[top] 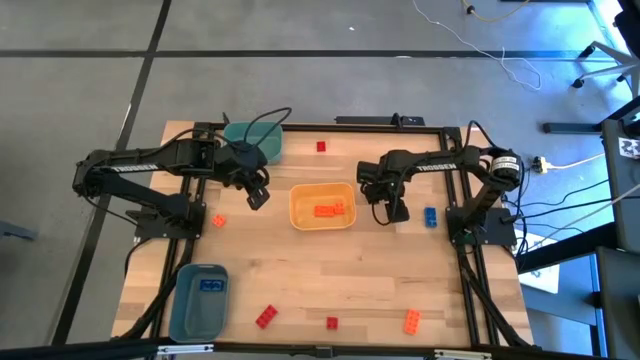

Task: Sort & place blocks by color
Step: Put the top blue 4 stud game piece into the blue bin

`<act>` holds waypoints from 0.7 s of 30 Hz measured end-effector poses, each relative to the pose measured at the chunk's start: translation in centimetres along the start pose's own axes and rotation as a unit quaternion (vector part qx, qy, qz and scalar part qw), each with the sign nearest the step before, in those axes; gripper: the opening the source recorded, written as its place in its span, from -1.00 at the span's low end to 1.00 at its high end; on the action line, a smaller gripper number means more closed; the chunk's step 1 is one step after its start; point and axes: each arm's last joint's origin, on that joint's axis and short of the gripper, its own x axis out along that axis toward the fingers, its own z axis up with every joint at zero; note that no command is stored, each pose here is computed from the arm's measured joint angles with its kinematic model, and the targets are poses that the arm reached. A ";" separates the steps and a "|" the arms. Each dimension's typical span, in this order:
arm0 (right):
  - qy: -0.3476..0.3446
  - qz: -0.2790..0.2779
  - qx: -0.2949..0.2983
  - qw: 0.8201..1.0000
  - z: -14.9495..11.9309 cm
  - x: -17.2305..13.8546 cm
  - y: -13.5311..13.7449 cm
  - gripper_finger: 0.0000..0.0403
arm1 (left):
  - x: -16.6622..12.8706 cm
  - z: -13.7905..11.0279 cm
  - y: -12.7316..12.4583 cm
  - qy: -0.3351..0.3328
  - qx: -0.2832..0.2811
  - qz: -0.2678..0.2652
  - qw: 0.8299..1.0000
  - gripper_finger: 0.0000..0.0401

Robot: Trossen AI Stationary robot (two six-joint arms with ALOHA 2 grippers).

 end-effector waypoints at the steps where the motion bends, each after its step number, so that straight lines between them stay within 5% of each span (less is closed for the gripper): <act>1: 0.000 0.000 0.001 1.000 0.0 0.0 0.0 -0.08 | 0.0 0.0 0.0 0.000 0.000 0.000 1.000 -1.00; 21: 0.014 0.007 0.003 1.000 -0.7 1.2 0.0 -0.08 | 0.0 0.0 0.0 0.000 0.000 0.000 1.000 -1.00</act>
